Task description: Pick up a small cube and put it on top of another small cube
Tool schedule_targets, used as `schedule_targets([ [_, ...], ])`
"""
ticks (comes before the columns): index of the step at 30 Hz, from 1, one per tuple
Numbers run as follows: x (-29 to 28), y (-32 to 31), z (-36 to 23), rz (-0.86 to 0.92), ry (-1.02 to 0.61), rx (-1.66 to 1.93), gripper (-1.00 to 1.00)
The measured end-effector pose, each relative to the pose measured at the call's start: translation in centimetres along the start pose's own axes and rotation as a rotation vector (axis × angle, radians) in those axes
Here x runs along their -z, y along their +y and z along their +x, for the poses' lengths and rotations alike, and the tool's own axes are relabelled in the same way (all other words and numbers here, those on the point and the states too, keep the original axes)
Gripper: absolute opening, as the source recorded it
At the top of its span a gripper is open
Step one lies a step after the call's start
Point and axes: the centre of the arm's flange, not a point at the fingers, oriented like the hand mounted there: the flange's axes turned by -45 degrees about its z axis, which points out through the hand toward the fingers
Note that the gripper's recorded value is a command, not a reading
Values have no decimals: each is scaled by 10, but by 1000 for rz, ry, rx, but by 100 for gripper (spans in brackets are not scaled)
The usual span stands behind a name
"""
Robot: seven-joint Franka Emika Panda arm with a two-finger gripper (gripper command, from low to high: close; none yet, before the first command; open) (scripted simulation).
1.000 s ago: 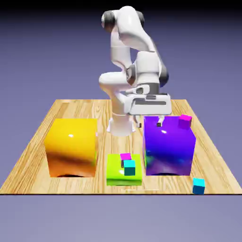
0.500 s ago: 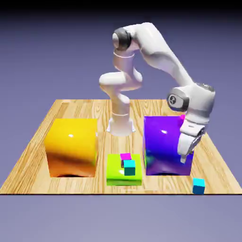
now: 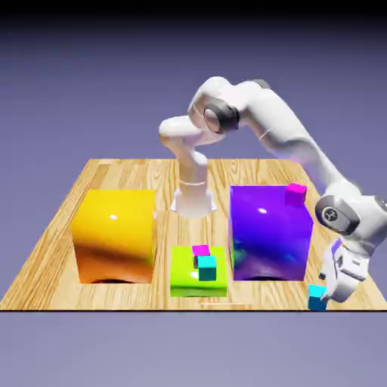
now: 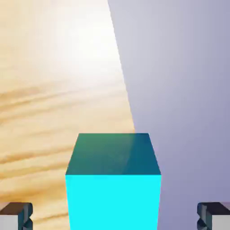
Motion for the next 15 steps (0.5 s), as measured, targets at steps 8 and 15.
schedule_targets([
  [8,70,35,-93,98,-7,-280,-100],
  [15,64,61,-243,277,-13,-773,-100],
])
